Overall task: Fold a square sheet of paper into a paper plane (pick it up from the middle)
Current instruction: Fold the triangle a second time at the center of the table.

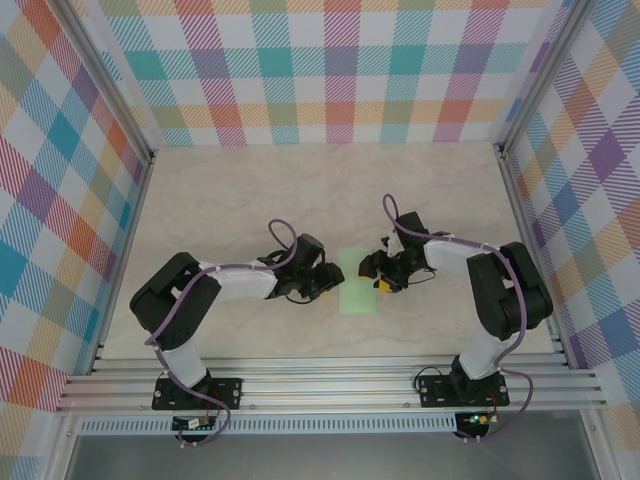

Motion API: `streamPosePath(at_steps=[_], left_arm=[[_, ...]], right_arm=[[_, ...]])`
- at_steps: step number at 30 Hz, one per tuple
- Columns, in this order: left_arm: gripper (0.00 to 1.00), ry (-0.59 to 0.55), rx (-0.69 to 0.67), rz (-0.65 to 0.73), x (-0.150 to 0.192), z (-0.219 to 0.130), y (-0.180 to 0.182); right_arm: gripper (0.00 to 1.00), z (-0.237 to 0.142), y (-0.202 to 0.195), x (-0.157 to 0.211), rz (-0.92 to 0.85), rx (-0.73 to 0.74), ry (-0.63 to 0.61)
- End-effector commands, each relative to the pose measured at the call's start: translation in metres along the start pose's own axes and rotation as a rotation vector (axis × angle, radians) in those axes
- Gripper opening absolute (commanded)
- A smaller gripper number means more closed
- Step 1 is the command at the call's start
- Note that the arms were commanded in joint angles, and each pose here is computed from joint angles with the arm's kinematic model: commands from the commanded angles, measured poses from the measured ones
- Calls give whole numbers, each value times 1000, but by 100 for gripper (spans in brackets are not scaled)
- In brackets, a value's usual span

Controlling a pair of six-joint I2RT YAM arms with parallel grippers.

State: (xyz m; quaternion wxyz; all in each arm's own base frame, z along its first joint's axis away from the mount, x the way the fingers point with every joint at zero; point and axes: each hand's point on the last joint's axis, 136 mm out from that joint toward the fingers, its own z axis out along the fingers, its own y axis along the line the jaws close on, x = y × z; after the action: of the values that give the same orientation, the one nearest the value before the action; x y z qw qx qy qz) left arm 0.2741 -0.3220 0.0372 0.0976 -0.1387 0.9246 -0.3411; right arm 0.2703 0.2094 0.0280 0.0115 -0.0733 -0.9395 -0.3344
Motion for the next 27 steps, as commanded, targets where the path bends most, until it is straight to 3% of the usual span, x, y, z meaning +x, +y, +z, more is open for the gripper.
streamPosePath(at_steps=[1, 16, 27], left_arm=[[44, 31, 39, 1, 5, 4, -14], [44, 52, 1, -5, 11, 8, -8], [44, 82, 13, -6, 17, 13, -11]], right_arm=[[55, 5, -11, 6, 19, -1, 14], [52, -7, 0, 3, 9, -37, -12], [50, 4, -18, 10, 45, 3, 9]])
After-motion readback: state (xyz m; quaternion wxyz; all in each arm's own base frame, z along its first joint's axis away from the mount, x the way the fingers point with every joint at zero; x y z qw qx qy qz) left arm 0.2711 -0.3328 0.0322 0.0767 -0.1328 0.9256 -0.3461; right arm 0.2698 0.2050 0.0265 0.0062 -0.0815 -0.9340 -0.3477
